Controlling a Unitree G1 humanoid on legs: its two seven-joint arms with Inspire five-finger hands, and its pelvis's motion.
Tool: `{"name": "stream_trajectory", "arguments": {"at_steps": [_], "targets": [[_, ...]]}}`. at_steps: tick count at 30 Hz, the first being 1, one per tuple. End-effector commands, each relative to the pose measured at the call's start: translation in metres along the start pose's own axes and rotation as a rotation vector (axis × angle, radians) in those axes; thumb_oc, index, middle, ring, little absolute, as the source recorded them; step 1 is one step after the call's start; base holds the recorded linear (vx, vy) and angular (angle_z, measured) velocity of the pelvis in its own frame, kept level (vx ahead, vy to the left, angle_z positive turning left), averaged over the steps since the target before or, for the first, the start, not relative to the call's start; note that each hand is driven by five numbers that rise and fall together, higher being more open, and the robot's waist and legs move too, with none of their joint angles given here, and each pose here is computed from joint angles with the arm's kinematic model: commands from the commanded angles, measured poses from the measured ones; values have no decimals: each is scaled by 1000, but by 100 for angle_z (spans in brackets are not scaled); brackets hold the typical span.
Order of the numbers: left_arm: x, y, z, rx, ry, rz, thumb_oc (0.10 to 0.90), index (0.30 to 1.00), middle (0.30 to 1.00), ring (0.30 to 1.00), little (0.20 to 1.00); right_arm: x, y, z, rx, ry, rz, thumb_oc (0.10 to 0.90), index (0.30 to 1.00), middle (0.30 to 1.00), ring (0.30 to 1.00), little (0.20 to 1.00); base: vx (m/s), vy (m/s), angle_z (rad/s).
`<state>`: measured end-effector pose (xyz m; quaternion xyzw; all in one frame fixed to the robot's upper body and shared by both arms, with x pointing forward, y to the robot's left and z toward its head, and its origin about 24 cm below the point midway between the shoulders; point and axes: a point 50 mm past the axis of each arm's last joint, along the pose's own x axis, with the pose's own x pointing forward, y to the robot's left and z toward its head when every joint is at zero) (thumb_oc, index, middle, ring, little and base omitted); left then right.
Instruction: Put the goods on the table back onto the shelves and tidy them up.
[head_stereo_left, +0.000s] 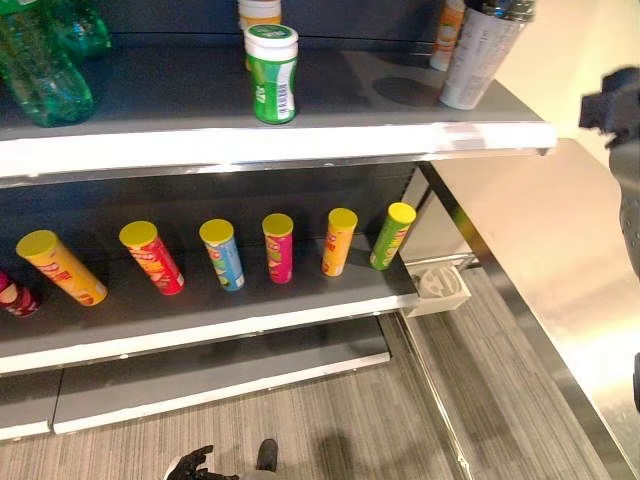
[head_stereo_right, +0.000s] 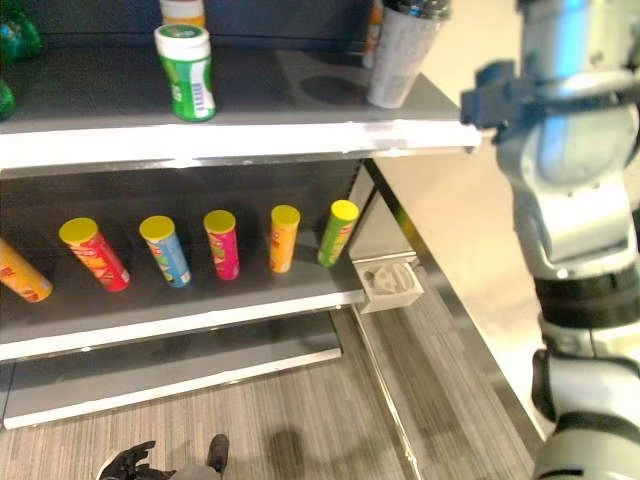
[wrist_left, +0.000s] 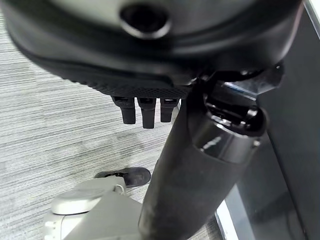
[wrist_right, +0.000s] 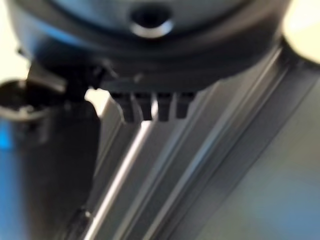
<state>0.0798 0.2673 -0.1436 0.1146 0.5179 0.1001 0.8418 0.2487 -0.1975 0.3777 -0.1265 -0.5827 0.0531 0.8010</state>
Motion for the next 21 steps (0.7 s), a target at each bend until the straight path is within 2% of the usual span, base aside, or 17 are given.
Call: {"name": "stream_trajectory", "arguments": {"at_steps": [1,3,4,7,8,9,12,13,15,16,17,21], "targets": [[2,4,9,59,-36,-20,800,900,900,900,900,3,1,17,185,-91,37,800,900,900,900,900,-4,0,-20],[2,2,16,69,-64,-39,800,900,900,900,900,-16,5,8,306,-43,33,800,900,900,900,900,-15,2,-18],[3,1,22,86,-88,-49,800,900,900,900,900,-39,10,-4,393,30,30,800,900,900,900,900,-17,13,-17],[3,1,30,82,-121,-57,800,900,900,900,900,-72,20,-20,503,152,24,800,900,900,900,900,-13,12,-18],[2,5,34,74,-138,-52,800,900,900,900,900,-97,25,-30,564,257,29,800,900,900,900,900,-16,9,-27],[2,5,33,76,-136,-52,800,900,900,900,900,-98,25,-29,565,259,28,800,900,900,900,900,-8,13,-27],[2,11,42,58,-175,-47,800,900,900,900,900,-149,42,-42,702,457,55,800,900,900,900,900,-6,2,-20],[2,11,42,59,-174,-47,800,900,900,900,900,-150,42,-41,703,458,55,800,900,900,900,900,-2,0,-16],[2,12,43,66,-180,-60,800,900,900,900,900,-174,48,-44,745,566,84,800,900,900,900,900,-4,-10,-20],[1,12,42,71,-184,-68,800,900,900,900,900,-189,49,-47,786,618,68,800,900,900,900,900,-6,-5,-10],[1,9,40,83,-177,-80,800,900,900,900,900,-220,56,-54,891,703,-46,800,900,900,900,900,-4,2,-7],[0,7,29,64,-139,-99,800,900,900,900,900,-284,66,-60,928,991,-107,800,900,900,900,900,-5,9,-16]]}}
